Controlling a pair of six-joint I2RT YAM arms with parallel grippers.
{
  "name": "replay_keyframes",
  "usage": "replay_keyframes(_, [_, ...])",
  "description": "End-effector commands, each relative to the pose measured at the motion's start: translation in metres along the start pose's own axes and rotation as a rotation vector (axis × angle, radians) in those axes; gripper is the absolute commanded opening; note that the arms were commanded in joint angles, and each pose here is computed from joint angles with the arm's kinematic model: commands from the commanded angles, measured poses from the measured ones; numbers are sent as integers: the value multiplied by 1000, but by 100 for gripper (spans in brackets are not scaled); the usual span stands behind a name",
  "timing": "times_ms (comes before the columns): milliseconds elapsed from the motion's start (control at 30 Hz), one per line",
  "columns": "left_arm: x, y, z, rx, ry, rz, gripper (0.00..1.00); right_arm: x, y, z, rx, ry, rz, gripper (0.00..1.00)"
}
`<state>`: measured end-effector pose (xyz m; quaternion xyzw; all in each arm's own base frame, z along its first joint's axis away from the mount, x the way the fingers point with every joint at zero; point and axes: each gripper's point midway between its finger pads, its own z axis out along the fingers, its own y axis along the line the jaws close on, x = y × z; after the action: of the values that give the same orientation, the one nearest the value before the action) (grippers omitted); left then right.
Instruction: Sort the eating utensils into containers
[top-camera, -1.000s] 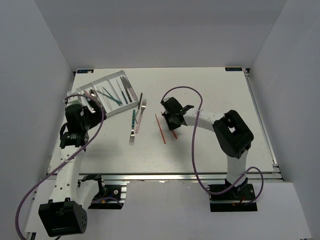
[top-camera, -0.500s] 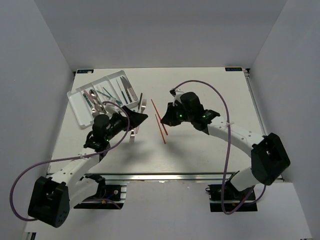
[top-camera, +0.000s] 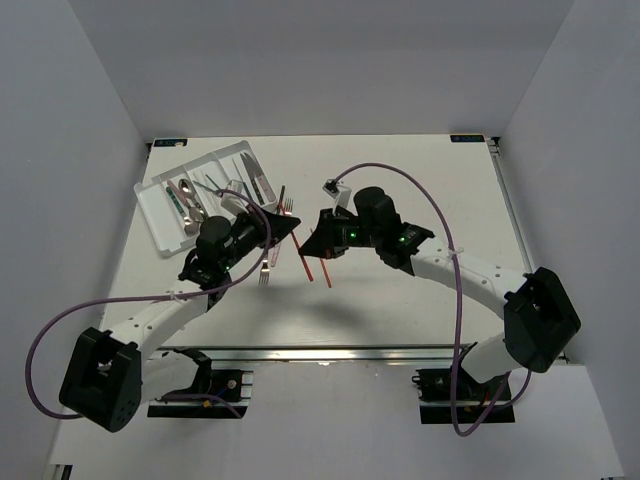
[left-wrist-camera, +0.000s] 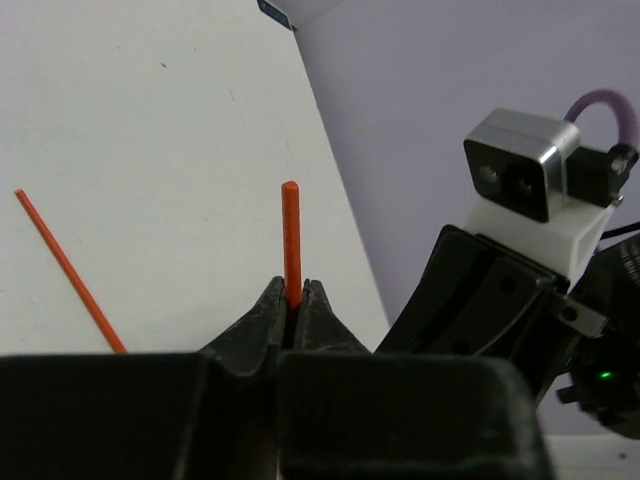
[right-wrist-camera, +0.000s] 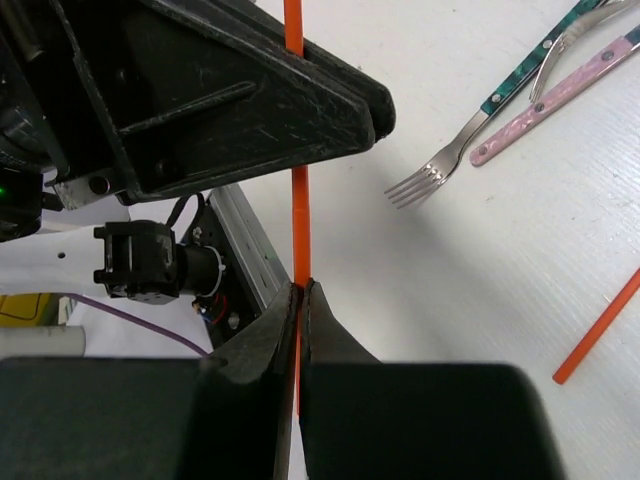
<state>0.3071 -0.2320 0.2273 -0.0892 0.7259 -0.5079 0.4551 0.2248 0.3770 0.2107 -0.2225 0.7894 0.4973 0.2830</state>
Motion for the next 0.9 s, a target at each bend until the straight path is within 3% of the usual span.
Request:
replay_keyframes(0, [-12, -11, 6, 10, -16, 40, 0, -26, 25, 0, -74, -62, -39, 0])
replay_keyframes(33, [-13, -10, 7, -15, -3, 52, 0, -27, 23, 0, -67, -65, -37, 4])
replay_keyframes(67, [-16, -5, 8, -47, -5, 61, 0, -31, 19, -1, -38, -85, -35, 16])
replay_keyframes(100, [-15, 17, 5, -168, -1, 58, 0, -32, 11, -4, -3, -92, -25, 50])
replay_keyframes(133, [-20, 29, 3, -242, -7, 103, 0, -34, 6, -7, 21, -106, -23, 73])
replay_keyframes(167, [-43, 28, 3, -293, -52, 128, 0, -38, 3, -15, 42, -131, -23, 88])
replay_keyframes(233, [-57, 72, -11, -523, -43, 154, 0, -38, -26, -25, 145, -158, 11, 89])
replay_keyframes(267, [-93, 80, -17, -584, -106, 155, 0, -38, -37, -32, 196, -179, 16, 89])
replay_keyframes(467, [-163, 192, -39, -1018, -41, 151, 0, -31, -66, -47, 305, -177, 2, 89])
replay_keyframes(500, [-188, 188, -34, -1048, -54, 162, 0, -23, -72, -49, 325, -152, 14, 89])
replay_keyframes(567, [-194, 234, -24, -1134, 7, 132, 0, -19, -75, -50, 335, -143, 11, 89])
replay_keyframes(600, [-218, 226, -10, -1108, -28, 145, 0, -18, -76, -52, 339, -143, 9, 89])
replay_keyframes(667, [-230, 266, -7, -1180, -5, 118, 0, -15, -79, -55, 355, -141, -2, 89])
replay_keyframes(700, [-255, 256, 1, -1168, -35, 133, 0, -14, -81, -56, 361, -140, -4, 89])
replay_keyframes(800, [-255, 287, 7, -1239, 30, 127, 0, -10, -86, -61, 391, -135, -20, 89])
replay_keyframes(867, [-270, 286, 10, -1247, 6, 135, 3, -10, -91, -63, 417, -138, -28, 89])
